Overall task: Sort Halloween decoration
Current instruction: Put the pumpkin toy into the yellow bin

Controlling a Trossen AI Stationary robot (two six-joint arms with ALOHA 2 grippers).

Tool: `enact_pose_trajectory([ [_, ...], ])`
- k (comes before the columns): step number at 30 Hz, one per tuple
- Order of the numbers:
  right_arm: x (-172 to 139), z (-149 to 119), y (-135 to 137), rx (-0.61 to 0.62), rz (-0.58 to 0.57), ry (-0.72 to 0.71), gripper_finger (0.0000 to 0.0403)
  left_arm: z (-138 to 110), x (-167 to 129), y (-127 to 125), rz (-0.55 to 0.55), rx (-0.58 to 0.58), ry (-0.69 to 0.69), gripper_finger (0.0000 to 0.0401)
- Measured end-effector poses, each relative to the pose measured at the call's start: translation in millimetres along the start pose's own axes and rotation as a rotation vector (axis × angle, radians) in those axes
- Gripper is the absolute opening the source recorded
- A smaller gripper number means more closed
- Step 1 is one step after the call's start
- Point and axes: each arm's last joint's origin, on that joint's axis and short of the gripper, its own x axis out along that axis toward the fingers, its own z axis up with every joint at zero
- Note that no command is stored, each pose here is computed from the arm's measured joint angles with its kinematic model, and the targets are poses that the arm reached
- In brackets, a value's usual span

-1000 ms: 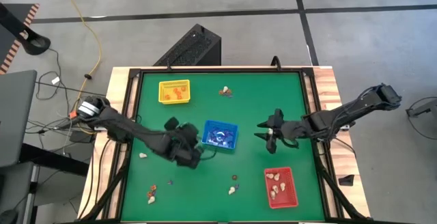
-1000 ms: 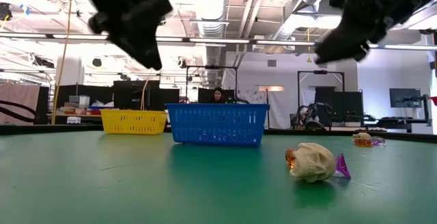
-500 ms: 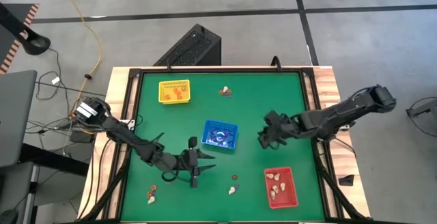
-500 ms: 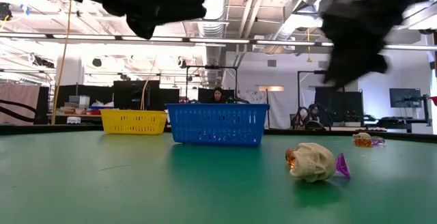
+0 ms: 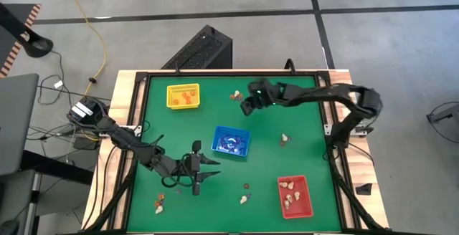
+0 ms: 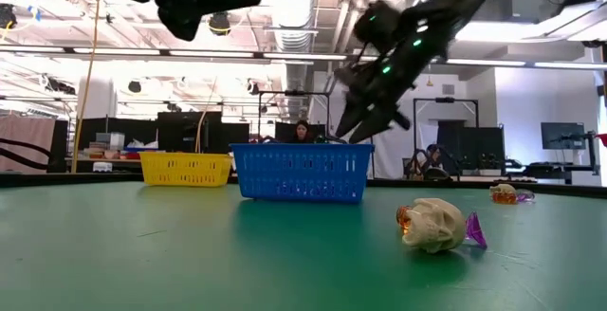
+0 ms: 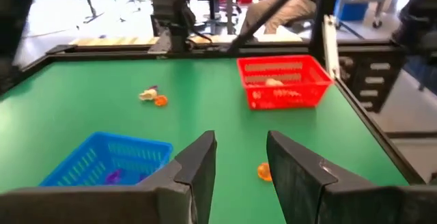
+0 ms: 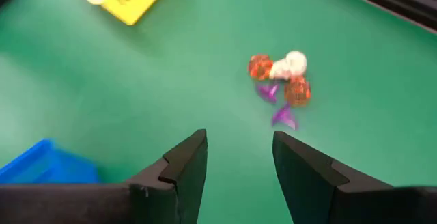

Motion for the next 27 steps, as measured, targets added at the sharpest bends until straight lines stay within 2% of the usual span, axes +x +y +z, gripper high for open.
enact_pose_trajectory([
  [5,40.1,16.7,-7.3,-0.021,-0.073,0.064,0.02,-1.7,0.2,0.6,0.003,0.016,0.016,0.0121],
  [11,64.6,39.1,-17.9,-0.024,-0.155,0.131,0.02,-6.6,0.1,1.1,0.007,0.04,0.06,0.0121],
  [17,86.1,38.4,-21.0,-0.033,-0.193,0.186,0.02,-8.7,0.0,1.4,0.01,0.052,0.079,0.0121],
  [27,87.9,34.2,-26.1,-0.066,-0.271,0.202,0.02,-10.5,1.1,4.1,0.022,0.053,0.098,0.0121],
])
